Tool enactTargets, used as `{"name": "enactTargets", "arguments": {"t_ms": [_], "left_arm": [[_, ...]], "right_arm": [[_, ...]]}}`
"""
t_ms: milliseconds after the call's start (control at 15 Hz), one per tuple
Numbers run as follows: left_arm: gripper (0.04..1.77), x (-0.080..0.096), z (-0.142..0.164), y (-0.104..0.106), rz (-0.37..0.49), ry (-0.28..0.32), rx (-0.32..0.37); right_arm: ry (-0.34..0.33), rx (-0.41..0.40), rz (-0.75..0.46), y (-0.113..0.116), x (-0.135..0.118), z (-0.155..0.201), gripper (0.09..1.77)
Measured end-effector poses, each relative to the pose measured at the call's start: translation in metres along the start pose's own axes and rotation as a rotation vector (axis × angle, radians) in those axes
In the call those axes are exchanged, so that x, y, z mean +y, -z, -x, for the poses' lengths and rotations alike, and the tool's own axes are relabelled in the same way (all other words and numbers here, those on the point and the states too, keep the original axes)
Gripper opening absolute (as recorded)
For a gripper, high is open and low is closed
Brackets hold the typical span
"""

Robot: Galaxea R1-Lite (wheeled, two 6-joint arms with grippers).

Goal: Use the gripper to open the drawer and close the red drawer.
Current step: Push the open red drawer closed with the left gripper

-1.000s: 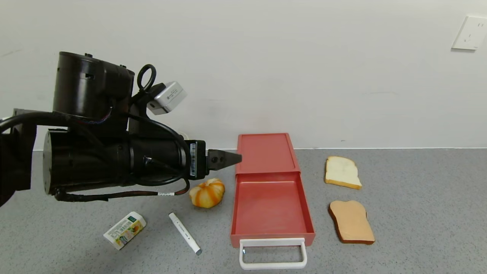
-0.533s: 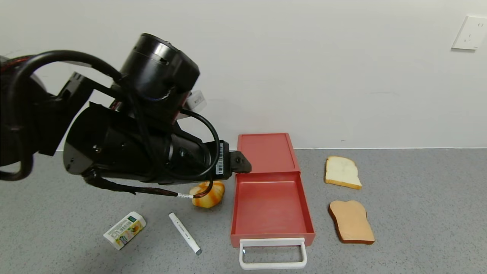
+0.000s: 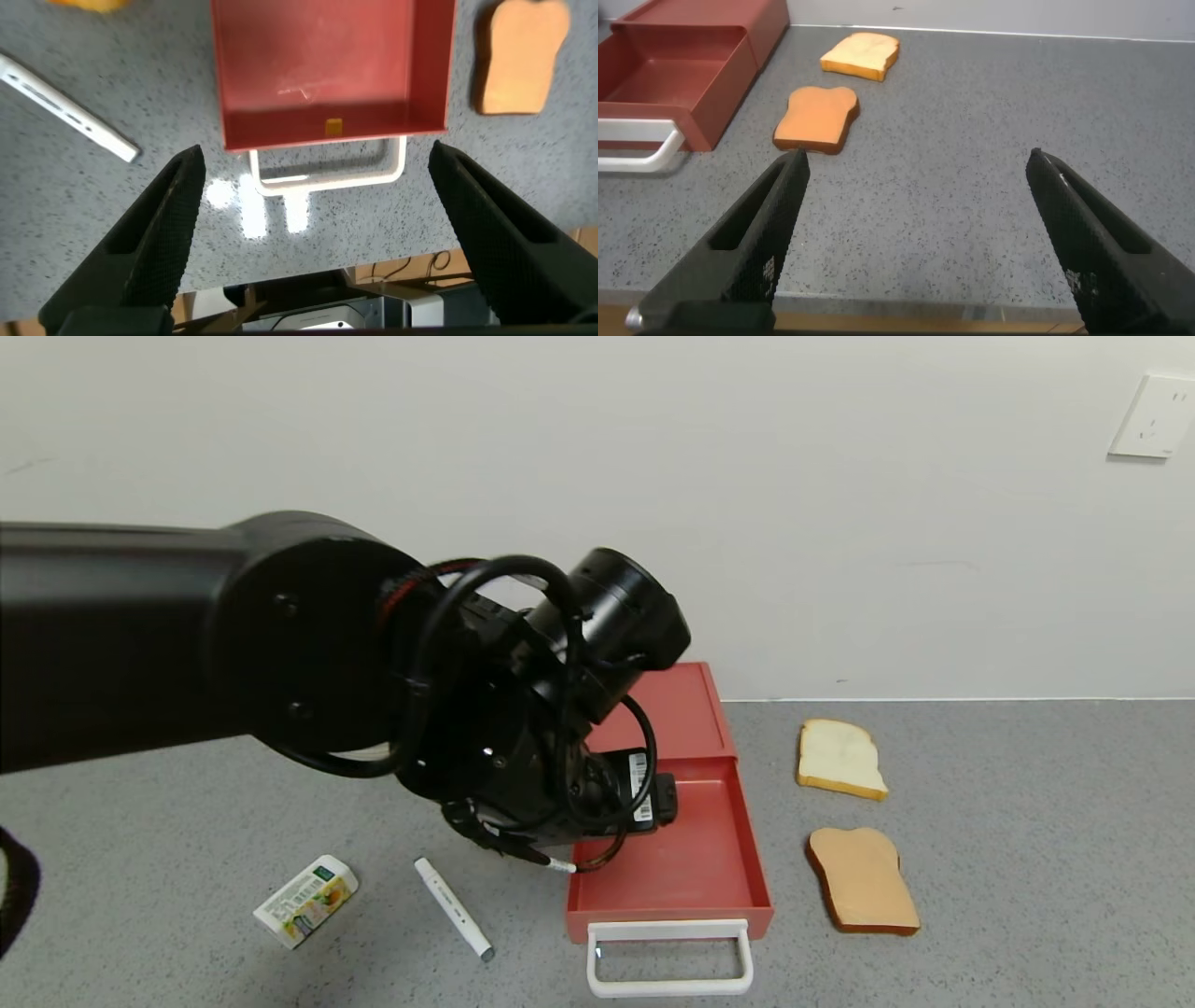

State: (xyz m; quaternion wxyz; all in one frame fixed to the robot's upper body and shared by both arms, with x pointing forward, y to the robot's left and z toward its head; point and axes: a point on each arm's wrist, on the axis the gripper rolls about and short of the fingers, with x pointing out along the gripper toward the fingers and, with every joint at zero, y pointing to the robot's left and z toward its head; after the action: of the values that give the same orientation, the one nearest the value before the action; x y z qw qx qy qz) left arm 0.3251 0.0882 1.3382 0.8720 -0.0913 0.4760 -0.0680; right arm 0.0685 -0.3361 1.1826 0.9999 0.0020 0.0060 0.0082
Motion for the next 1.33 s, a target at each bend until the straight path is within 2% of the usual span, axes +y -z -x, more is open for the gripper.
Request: {"name": "enactTargets", "arguments": {"t_ms": [267,467,933,1133,1333], "left_arm": [[1.72,-0.017,-0.026,0.023,-0.001,-0.058,0.048],[1.72,-0.026,-0.035,0.042,-0.015,-0.065,0.099],[1.72,-0.036,-0.058,0.087,-0.071,-0.098,0.248],[1.72,-0.040,-0.069,0.102,-0.106,-0.121,0.279],[1.72,-0.042,-0.077,0.108,-0.101,-0.133,0.307]], "right_arm": [[0.000,0.000,0.000,0.000,0.000,0.000,1.71],[0.000,0.000,0.000,0.000,0.000,0.000,1.71],[0.000,0.000,0.001,0.000,0.000,0.000,1.71],[0.000,0.000,0.001,0.000,0.000,0.000,1.71],[0.000,0.000,0.001,0.000,0.000,0.000,1.71]]}}
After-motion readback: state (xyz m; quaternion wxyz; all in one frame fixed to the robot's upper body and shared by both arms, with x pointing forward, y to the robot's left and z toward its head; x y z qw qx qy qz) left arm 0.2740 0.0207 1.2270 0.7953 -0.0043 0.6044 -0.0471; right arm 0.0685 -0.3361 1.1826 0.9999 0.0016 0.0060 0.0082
